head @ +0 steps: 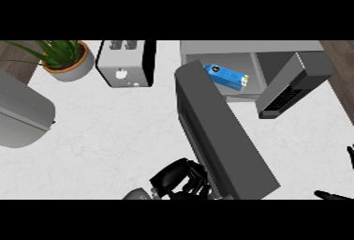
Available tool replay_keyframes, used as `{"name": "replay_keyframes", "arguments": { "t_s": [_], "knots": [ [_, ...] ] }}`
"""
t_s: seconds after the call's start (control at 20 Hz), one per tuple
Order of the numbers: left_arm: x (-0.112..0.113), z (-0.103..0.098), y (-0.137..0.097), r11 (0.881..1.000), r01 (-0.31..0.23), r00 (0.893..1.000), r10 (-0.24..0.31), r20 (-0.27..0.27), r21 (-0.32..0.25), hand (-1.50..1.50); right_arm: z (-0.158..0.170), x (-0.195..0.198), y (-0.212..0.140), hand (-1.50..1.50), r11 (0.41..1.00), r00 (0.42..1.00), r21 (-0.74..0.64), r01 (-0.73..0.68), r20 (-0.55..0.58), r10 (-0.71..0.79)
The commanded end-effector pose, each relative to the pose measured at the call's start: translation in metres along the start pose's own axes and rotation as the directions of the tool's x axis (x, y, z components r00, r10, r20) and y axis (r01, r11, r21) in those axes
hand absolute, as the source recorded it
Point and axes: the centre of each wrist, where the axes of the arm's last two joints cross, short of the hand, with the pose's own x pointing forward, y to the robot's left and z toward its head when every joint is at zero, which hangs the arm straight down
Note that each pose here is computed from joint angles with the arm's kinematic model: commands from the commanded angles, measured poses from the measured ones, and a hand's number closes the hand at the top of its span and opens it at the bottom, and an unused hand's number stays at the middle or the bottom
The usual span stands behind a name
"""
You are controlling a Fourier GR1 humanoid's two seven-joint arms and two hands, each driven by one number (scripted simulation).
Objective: Pick up the milk, place it into the microwave and close the microwave
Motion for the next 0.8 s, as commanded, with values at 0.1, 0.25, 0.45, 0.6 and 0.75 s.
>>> {"name": "replay_keyframes", "arguments": {
  "t_s": [0.1,0.25,0.45,0.6,0.75],
  "knots": [
    [0.003,-0.016,-0.028,0.999,0.035,0.997,-0.032,0.075,-0.038,1.50,-0.025,0.008,0.016,-1.50,0.982,0.983,0.138,0.130,0.109,-0.145],
    [0.007,-0.018,-0.033,1.000,-0.015,0.995,0.014,0.103,0.007,1.50,-0.020,0.012,0.011,-1.50,0.972,0.972,0.174,0.159,0.144,-0.185],
    [0.021,-0.028,-0.032,0.998,-0.009,0.993,0.002,0.116,0.060,-1.50,-0.042,0.020,0.029,-1.50,0.968,0.970,0.206,0.142,0.168,-0.178],
    [0.039,-0.040,-0.025,0.995,-0.018,0.992,0.005,0.127,0.103,-1.50,-0.052,0.027,0.029,-1.50,0.962,0.970,0.232,0.145,0.158,-0.184],
    [0.040,-0.045,-0.018,0.989,-0.021,0.991,0.002,0.133,0.144,1.50,-0.055,0.034,0.027,-1.50,0.958,0.966,0.248,0.146,0.171,-0.192]
  ]
}}
